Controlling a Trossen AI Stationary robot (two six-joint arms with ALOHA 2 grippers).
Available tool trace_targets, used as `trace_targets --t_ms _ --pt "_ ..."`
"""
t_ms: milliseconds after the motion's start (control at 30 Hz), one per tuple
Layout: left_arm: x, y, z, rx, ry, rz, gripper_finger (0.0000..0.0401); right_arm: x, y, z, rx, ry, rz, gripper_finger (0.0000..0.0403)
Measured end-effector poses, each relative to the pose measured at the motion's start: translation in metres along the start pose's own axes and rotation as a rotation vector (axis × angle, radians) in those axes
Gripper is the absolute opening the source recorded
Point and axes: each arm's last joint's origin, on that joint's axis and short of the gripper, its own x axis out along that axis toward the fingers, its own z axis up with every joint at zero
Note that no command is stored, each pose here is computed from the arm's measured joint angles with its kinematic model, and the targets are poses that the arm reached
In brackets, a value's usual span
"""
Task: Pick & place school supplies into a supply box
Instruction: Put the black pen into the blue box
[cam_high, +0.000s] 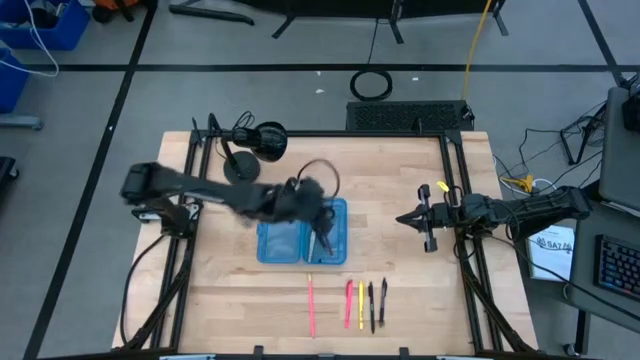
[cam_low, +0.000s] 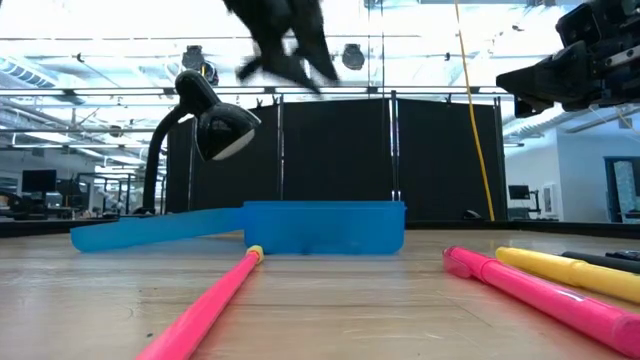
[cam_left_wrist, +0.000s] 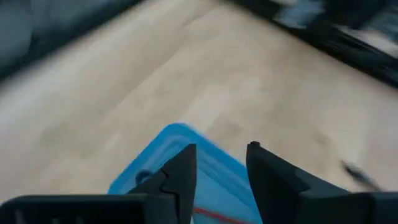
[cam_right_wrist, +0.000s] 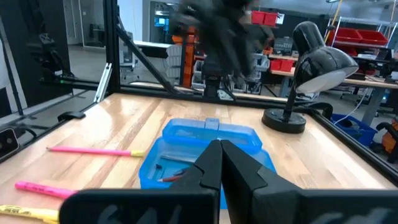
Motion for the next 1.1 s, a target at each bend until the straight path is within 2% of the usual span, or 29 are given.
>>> trace_targets --t_ms 100,200,267,333,400,467,600,733,833,933,1100 --pt "-0.038 -0.034 -0.013 0.286 -0.076 -0.108 0.0119 0.0 0.0 0.0 0.0 0.003 0.002 0.0" --pt "-0.068 -0.065 -0.042 0.537 -0.117 -0.244 0.0089 0.0 0.0 -0.002 -0.001 0.023 0.002 0.0" --pt "-0.079 -0.079 -0.063 0.614 -0.159 -0.285 0.0061 0.001 0.0 -0.004 -0.002 0.042 0.003 0.0" --pt "-0.087 -0.081 -0.085 0.674 -0.181 -0.294 0.0027 0.001 0.001 -0.005 0.005 0.057 0.004 0.0" --pt "-0.09 -0.073 -0.101 0.682 -0.198 -0.303 0.0008 0.001 0.001 -0.006 0.018 0.062 0.003 0.0" --pt "-0.096 -0.055 -0.11 0.665 -0.232 -0.309 0.001 0.001 0.001 -0.006 0.018 0.066 0.003 0.0" --pt "-0.103 -0.009 -0.117 0.569 -0.366 -0.394 0.0004 0.002 0.001 -0.007 0.018 0.072 0.002 0.0" --pt "-0.103 0.035 -0.138 0.427 -0.51 -0.522 0.0005 0.002 0.001 -0.007 0.016 0.073 0.002 0.0" --pt "-0.091 0.059 -0.16 0.348 -0.533 -0.543 0.0003 0.002 0.001 -0.007 -0.012 0.073 0.003 0.0" --pt "-0.083 0.073 -0.18 0.381 -0.514 -0.553 0.0004 0.002 0.0 -0.007 -0.032 0.074 -0.002 0.0" --pt "-0.083 0.096 -0.197 0.406 -0.596 -0.551 0.0004 0.002 0.0 -0.005 -0.014 0.049 -0.028 0.0"
